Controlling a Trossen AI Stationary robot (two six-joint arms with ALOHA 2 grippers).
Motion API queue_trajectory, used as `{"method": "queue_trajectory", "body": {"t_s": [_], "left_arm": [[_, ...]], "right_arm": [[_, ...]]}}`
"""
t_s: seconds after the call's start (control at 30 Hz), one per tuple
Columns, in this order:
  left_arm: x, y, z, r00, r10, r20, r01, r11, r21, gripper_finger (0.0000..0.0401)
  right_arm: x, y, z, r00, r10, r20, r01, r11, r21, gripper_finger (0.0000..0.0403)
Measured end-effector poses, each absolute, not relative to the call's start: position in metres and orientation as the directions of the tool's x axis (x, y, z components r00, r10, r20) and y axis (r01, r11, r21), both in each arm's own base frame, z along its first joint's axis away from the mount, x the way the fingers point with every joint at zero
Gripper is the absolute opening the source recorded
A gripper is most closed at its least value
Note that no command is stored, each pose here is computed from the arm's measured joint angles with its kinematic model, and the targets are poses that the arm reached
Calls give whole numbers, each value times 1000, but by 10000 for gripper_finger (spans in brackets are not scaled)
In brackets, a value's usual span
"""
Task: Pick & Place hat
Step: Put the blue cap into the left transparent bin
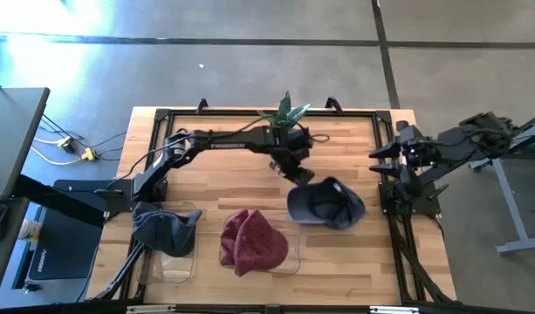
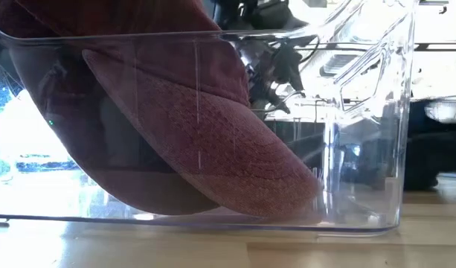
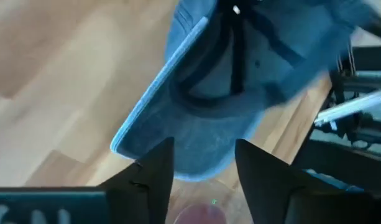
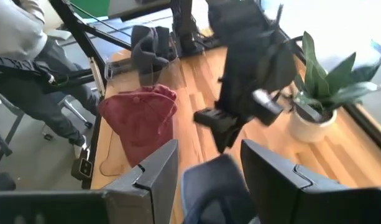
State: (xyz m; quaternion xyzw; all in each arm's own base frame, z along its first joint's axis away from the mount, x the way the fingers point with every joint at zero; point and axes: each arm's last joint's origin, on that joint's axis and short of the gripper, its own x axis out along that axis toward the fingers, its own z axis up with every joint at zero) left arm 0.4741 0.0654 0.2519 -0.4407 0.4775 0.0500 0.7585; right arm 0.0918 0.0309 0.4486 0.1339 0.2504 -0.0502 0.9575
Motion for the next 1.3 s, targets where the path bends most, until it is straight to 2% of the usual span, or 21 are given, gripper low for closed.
{"method": "queue_trajectory", "body": {"t_s": [0.1,0.2,0.37,0.57,0.67,0.73,0.97,1.07,1.13,1.23,1.3], "left_arm": [[465,76,266,548,-331,-768,-517,588,-622,175],[445,69,300,534,-284,-796,-519,634,-574,173],[412,24,340,467,-210,-859,-508,732,-455,157],[389,-40,372,519,-109,-848,-440,816,-375,138],[383,-63,371,515,6,-857,-489,823,-288,130],[378,-71,364,468,51,-882,-531,814,-235,124],[366,-93,343,397,89,-913,-571,803,-171,94],[356,-101,332,343,137,-929,-606,789,-107,83],[353,-103,331,350,145,-926,-619,777,-112,77],[342,-108,327,314,154,-937,-620,781,-79,70],[339,-107,330,344,151,-927,-614,783,-100,66]], "right_arm": [[99,34,439,844,-39,-536,190,954,230,170],[108,37,421,800,-60,-597,227,951,209,170],[132,33,389,688,-45,-724,252,951,180,180],[188,12,339,540,59,-840,166,970,175,199],[218,-5,310,498,93,-862,118,978,173,205],[237,-15,290,461,107,-881,88,982,165,206],[287,-46,228,335,88,-938,1,996,94,205],[297,-53,204,272,120,-955,-23,993,118,204],[301,-54,193,246,156,-957,-42,988,151,203],[306,-54,180,219,206,-954,-61,978,197,187],[310,-54,175,222,212,-952,-62,977,203,158]]}}
